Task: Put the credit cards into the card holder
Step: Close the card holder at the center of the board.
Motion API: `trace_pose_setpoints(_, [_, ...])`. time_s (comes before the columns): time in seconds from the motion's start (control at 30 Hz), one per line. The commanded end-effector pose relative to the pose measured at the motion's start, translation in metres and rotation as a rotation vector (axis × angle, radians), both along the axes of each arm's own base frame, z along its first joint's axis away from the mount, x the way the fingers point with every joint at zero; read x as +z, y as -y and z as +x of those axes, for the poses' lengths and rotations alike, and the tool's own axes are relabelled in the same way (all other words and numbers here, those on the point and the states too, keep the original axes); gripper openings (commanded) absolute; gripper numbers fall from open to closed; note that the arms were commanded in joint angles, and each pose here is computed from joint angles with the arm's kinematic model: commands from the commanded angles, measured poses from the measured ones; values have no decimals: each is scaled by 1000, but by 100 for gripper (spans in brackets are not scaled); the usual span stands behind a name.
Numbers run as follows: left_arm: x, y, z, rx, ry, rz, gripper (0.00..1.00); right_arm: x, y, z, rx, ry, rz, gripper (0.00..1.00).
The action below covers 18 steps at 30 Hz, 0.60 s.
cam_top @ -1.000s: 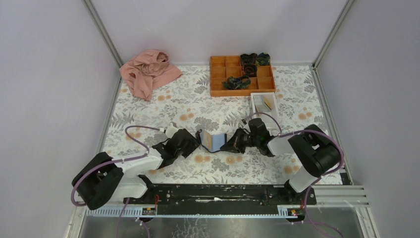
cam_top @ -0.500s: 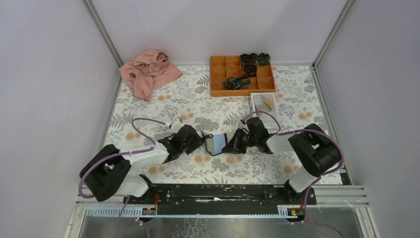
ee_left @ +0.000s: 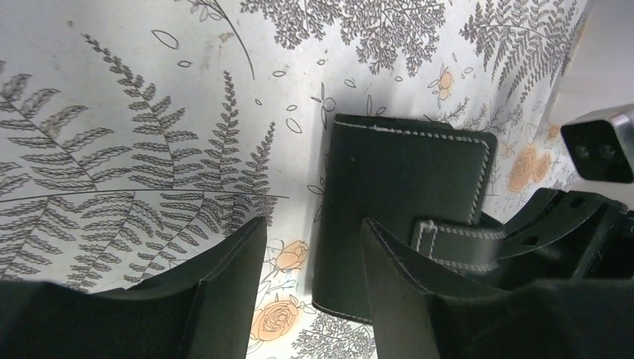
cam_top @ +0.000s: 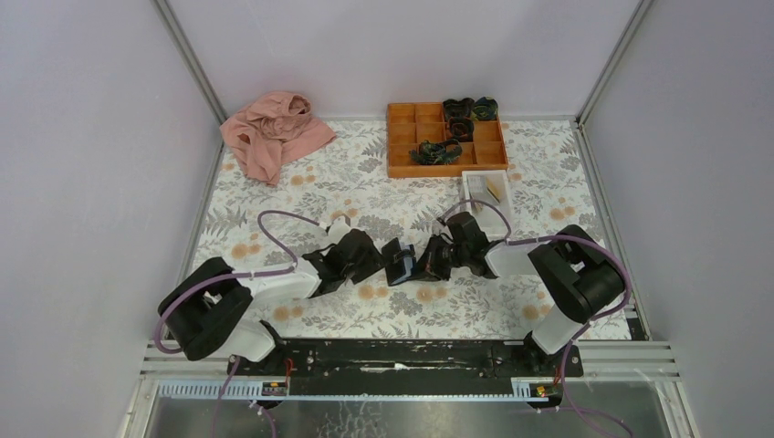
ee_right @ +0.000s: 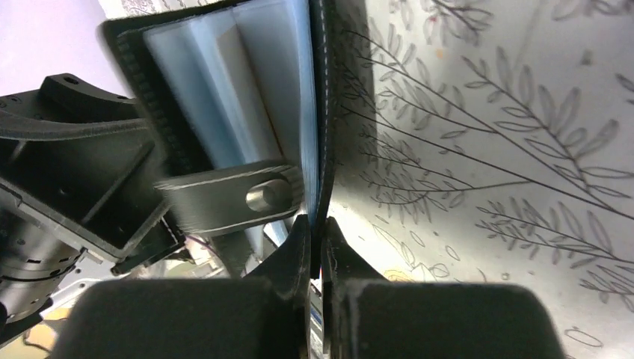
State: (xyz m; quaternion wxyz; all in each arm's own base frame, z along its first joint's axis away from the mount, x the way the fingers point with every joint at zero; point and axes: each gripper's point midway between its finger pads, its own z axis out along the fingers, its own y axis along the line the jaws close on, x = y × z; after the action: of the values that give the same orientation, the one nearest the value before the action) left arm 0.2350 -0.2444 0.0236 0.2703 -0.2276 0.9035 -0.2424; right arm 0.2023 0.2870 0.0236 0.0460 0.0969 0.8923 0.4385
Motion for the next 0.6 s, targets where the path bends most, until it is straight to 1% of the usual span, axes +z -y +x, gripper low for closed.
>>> trace_pose_setpoints(0.0, [-12, 2, -11, -54, -32, 30, 57, 14, -12, 11, 79, 126, -71, 0])
trace_pose_setpoints(0.27, [-22, -1, -21, -68, -65, 43, 56, 31, -19, 19, 174, 258, -214, 0])
trace_pose_setpoints(0.57, [-22, -6, -27, -49, -68, 32, 56, 45, -9, 23, 307, 389, -448, 0])
